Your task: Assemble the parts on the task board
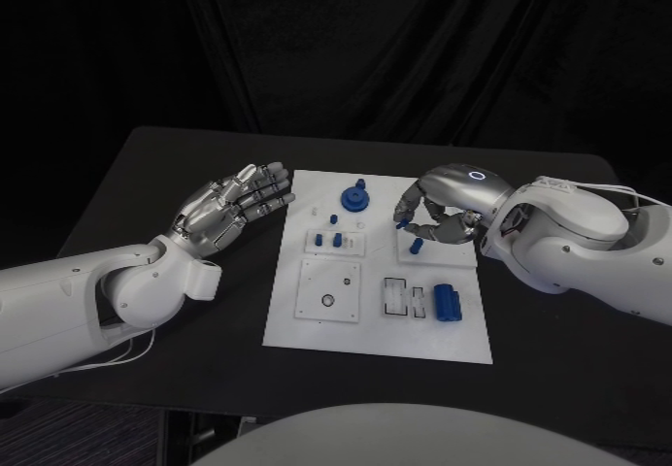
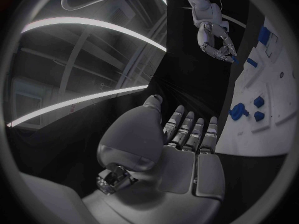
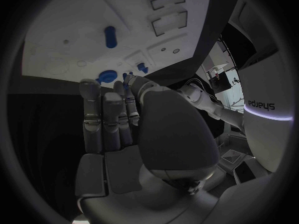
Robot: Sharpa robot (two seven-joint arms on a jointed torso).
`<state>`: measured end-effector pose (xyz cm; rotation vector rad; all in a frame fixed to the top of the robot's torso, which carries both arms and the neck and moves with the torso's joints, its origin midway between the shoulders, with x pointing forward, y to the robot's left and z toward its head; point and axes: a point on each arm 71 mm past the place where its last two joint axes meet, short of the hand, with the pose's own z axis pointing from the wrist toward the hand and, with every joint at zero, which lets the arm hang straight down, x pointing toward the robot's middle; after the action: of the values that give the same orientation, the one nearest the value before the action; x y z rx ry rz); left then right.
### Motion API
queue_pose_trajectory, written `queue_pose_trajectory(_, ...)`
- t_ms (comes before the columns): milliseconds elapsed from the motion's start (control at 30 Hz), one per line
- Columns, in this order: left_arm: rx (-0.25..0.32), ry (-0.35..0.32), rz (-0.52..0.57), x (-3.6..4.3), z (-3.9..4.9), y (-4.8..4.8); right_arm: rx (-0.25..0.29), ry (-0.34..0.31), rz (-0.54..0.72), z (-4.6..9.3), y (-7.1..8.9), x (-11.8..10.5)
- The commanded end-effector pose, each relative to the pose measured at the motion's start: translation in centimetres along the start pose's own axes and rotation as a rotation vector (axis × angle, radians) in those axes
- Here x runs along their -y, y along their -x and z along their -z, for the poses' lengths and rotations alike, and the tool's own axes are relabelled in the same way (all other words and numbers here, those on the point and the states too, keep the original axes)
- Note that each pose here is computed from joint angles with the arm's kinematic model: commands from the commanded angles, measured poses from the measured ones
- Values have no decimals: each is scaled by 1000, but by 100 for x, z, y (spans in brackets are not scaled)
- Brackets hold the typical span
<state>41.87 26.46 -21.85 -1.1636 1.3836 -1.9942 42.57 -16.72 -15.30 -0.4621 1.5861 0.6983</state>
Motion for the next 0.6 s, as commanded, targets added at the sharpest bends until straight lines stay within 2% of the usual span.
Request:
queue_pose_trajectory(33, -13, -1, 12, -10, -4, -15, -8, 39, 26, -39, -18, -133)
queue_pose_trajectory(167, -14, 1, 12, -15, -8, -19, -60, 82, 50, -120, -129, -303)
queue_pose_trajectory(367, -13, 5, 13, -21, -9, -23, -134, 93, 71, -190, -297, -383)
queue_pose_trajectory(467, -13, 6, 14, -24, -11, -25, -158, 97, 78, -219, -379, -411)
queue_pose_trajectory(600, -15, 8, 15, -32, -17, -26, -164, 102, 81, -244, -439, -442)
